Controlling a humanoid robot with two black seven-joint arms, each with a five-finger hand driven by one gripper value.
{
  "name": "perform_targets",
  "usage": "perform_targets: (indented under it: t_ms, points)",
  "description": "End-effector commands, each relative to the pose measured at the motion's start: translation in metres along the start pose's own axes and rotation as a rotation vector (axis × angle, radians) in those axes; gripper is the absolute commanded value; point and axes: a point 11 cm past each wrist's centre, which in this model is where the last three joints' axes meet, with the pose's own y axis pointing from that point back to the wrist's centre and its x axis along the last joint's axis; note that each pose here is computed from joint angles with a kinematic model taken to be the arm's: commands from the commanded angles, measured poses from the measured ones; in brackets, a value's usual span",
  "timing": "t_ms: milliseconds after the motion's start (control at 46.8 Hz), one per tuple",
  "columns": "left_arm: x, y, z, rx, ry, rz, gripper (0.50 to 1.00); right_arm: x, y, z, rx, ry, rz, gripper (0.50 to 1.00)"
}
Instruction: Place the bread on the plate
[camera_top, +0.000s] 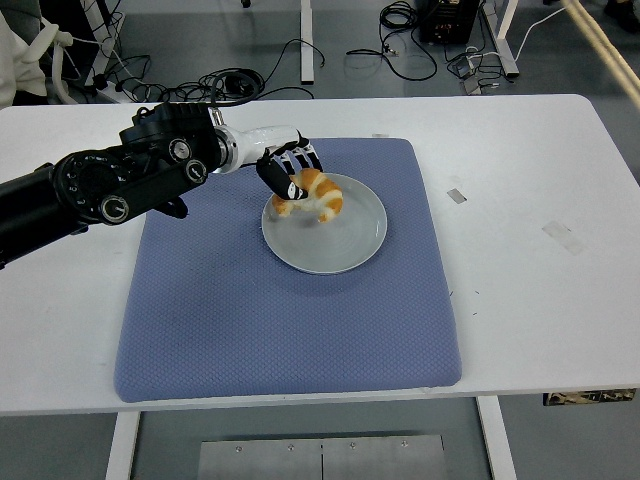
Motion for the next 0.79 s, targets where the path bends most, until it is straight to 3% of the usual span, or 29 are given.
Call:
perform_targets:
  t_ms: [0,342,534,769]
  points:
    - [-0.004,-0.002,0.001,-0.001,0.002,-0.007,0.5,0.0,0.0,0.0,0.0,0.0,0.0,1.0]
    - [-0.014,-0.005,0.003,-0.006,0.007,-0.016,0.505,0.0,0.0,0.0,0.0,0.0,0.0,1.0]
    - [-0.013,-0.005,0.003,-0.006,0.011,-0.017,0.64,0.0,0.0,0.0,0.0,0.0,0.0,1.0]
    - [-0.02,-0.006,-0.001,-0.001,0.016,-0.029,0.661,0.0,0.0,0.0,0.0,0.0,0.0,1.0]
